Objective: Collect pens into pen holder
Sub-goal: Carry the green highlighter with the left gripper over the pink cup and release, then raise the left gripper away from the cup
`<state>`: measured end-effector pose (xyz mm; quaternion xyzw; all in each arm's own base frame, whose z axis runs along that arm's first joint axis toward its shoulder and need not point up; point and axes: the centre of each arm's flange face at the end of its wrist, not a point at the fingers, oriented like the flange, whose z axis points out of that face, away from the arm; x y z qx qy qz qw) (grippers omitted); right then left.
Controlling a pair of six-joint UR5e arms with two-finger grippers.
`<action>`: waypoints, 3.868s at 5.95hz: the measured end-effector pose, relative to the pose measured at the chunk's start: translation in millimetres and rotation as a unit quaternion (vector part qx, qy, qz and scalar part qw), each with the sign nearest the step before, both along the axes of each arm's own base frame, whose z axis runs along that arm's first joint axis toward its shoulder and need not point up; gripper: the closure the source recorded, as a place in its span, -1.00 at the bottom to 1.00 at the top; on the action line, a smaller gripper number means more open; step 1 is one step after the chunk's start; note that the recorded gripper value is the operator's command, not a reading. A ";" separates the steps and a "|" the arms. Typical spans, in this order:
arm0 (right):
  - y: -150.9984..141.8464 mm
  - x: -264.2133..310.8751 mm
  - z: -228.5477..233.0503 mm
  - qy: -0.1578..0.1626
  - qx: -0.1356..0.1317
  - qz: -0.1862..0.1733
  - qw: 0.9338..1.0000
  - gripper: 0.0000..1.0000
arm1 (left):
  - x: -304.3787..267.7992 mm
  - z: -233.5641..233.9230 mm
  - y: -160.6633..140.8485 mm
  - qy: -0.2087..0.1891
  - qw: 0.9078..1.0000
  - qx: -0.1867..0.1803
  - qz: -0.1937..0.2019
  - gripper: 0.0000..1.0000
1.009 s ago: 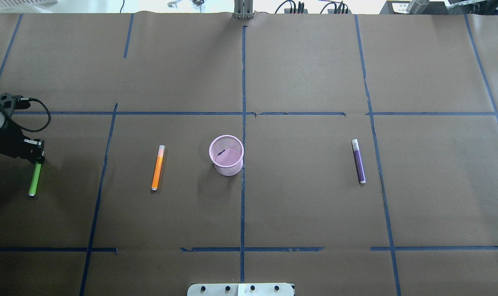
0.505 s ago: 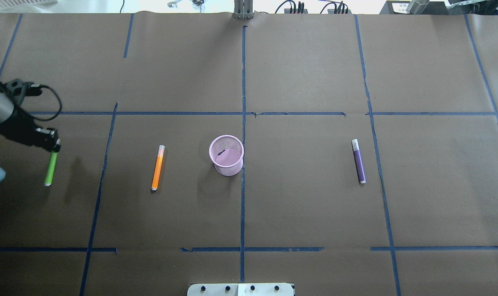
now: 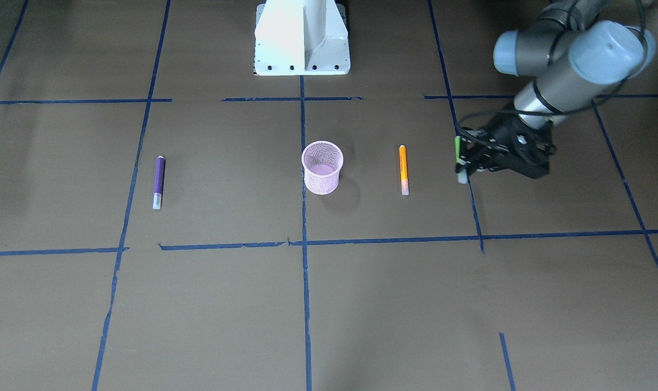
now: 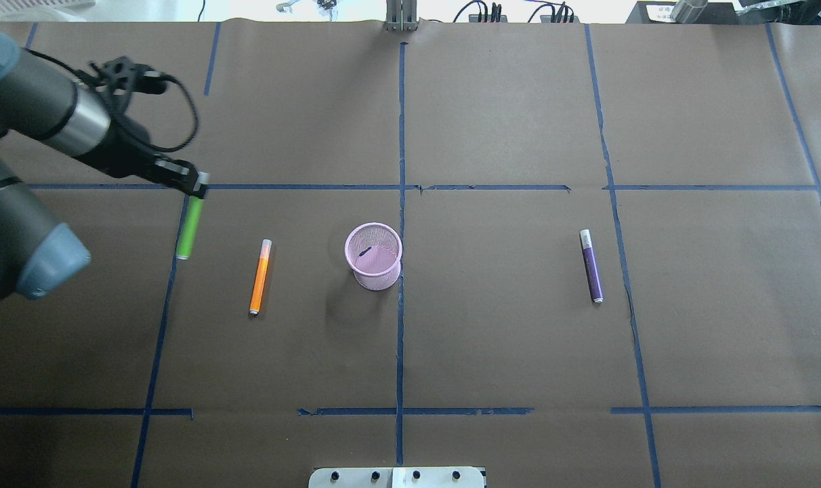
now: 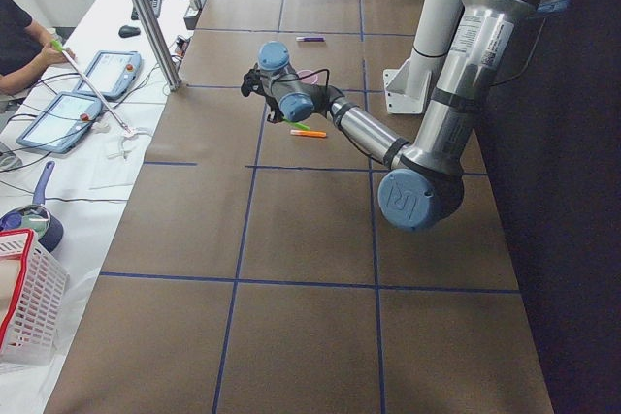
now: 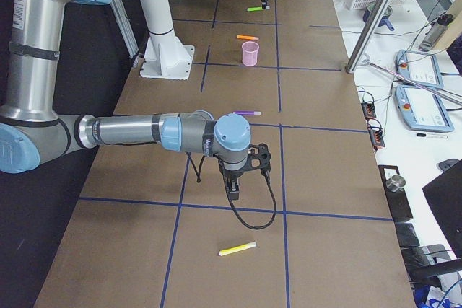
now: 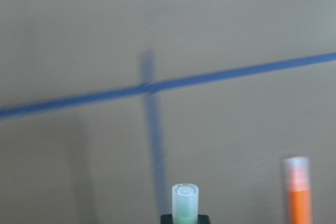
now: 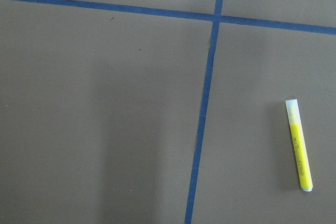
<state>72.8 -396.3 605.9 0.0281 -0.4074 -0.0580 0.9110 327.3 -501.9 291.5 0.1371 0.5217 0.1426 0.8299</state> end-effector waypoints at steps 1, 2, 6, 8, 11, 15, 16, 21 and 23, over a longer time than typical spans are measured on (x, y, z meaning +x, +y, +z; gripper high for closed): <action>-0.2 -0.1 -0.3 0.000 0.001 0.000 1.000 -1.00 | 25.0 -56.9 14.6 0.029 0.998 0.046 0.010 0.96; -0.3 -0.1 -1.3 0.000 0.002 0.000 1.000 -1.00 | 37.3 -101.6 26.0 0.056 0.993 0.107 -0.013 0.96; -1.0 0.0 -4.5 0.000 0.005 0.000 1.000 -1.00 | 120.5 -157.1 101.3 0.139 0.928 0.265 -0.222 1.00; -1.1 0.0 -4.6 0.000 0.005 0.000 1.000 -1.00 | 153.6 -142.4 117.9 0.122 0.922 0.267 -0.252 1.00; -1.1 0.0 -4.0 0.000 0.005 0.000 1.000 -1.00 | 178.8 -119.8 121.3 0.097 0.927 0.264 -0.249 0.12; -1.2 0.3 4.6 0.003 -0.003 -0.002 1.000 -0.90 | 187.3 -117.9 130.2 0.080 0.931 0.270 -0.230 -1.00; -4.0 0.5 20.3 0.005 -0.007 -0.003 1.000 -0.86 | 178.7 -116.5 119.0 0.035 0.935 0.270 -0.228 -1.00; -102.9 -22.9 184.6 0.044 -0.037 -0.110 0.992 -0.86 | 40.1 -64.9 26.2 -0.125 0.971 0.136 -0.149 -1.00; -94.1 -33.3 223.8 0.044 -0.059 -0.146 0.987 -0.80 | -37.6 -15.5 20.0 -0.132 0.981 0.053 -0.130 -1.00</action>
